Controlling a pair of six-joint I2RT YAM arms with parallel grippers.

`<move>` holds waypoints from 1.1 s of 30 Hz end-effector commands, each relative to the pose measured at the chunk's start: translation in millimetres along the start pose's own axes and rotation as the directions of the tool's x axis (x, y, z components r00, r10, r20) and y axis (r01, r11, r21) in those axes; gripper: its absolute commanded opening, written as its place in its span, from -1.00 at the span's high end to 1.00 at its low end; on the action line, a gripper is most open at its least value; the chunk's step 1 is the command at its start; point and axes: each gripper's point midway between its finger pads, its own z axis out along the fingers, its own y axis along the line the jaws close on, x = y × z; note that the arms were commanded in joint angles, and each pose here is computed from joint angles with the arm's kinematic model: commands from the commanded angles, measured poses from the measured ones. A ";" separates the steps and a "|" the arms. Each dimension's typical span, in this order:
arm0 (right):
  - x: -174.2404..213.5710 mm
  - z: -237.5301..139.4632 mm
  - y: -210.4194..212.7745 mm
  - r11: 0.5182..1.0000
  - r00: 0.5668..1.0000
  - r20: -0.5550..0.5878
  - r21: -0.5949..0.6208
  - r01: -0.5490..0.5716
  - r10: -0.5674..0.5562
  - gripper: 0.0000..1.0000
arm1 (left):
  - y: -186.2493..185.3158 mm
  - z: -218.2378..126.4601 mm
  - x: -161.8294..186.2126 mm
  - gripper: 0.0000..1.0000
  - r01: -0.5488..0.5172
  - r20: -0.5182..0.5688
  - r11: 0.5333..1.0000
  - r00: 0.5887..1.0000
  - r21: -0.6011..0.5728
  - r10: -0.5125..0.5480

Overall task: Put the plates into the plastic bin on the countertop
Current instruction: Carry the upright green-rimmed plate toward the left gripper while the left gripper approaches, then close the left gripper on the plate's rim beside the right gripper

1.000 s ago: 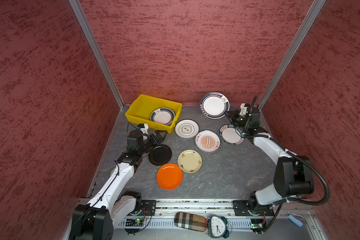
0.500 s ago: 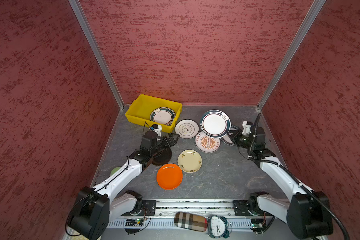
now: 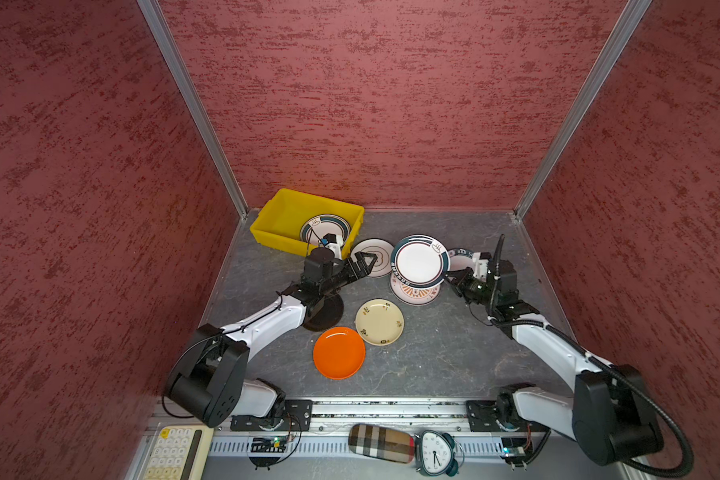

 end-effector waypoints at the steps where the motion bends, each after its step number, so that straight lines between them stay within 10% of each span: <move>1: -5.9 6.0 30.3 0.991 0.998 0.010 -0.117 0.057 -0.056 1.00 | -13.6 9.8 -0.8 -1.00 -0.041 -0.002 0.997 0.999 0.066 0.041; 33: 31.9 56.4 64.8 0.966 0.984 -0.175 -0.252 -0.055 0.011 1.00 | 4.3 27.2 9.3 -0.41 0.082 -0.095 0.985 0.993 0.152 -0.068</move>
